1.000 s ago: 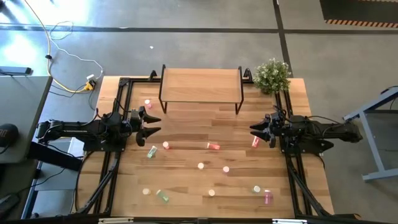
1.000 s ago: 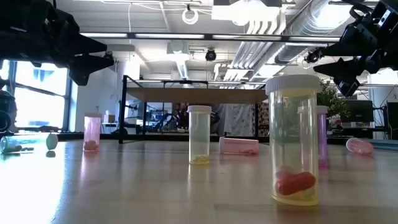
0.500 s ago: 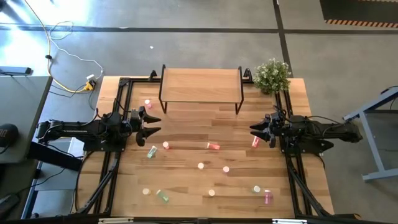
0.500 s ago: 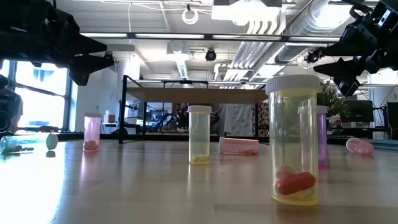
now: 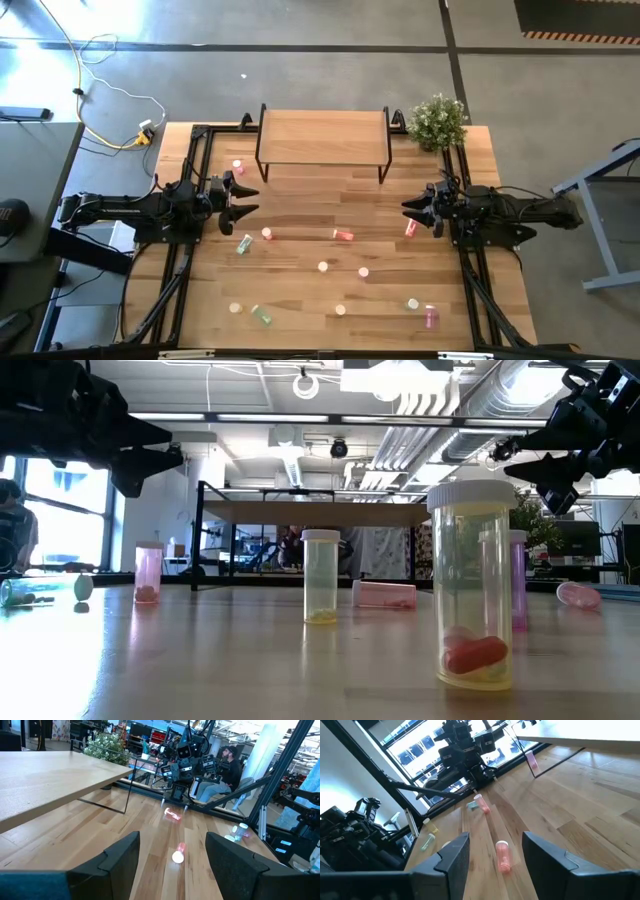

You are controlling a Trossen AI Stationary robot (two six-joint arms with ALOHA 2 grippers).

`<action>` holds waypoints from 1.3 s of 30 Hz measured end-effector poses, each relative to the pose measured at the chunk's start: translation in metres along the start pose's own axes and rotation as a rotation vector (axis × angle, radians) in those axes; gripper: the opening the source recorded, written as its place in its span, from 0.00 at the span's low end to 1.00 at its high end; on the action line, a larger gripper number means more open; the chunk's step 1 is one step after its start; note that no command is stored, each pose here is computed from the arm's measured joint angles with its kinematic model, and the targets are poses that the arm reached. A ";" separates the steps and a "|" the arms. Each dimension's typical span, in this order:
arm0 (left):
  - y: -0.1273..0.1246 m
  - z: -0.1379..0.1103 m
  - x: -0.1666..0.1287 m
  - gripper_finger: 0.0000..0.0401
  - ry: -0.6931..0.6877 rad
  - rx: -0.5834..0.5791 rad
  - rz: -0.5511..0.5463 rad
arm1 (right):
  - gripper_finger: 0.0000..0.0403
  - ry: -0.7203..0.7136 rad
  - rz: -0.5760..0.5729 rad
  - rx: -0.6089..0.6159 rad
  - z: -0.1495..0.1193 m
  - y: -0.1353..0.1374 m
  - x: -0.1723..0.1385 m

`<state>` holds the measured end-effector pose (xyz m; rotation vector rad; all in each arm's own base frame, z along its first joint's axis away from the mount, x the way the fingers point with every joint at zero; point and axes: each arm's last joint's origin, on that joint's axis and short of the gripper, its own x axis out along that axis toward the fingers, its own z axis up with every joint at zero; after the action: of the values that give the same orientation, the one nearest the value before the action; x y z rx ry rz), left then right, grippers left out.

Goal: Pick and place medicine bottles onto shelf by color

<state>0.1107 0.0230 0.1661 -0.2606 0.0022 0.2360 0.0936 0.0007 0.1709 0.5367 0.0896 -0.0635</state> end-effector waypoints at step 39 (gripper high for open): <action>0.000 0.000 0.000 0.54 0.000 0.000 0.000 | 0.43 -0.024 -0.033 0.003 0.001 -0.001 0.000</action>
<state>0.1107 0.0230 0.1662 -0.2606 0.0019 0.2360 0.0936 -0.0005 0.1714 0.5371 0.0751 -0.1018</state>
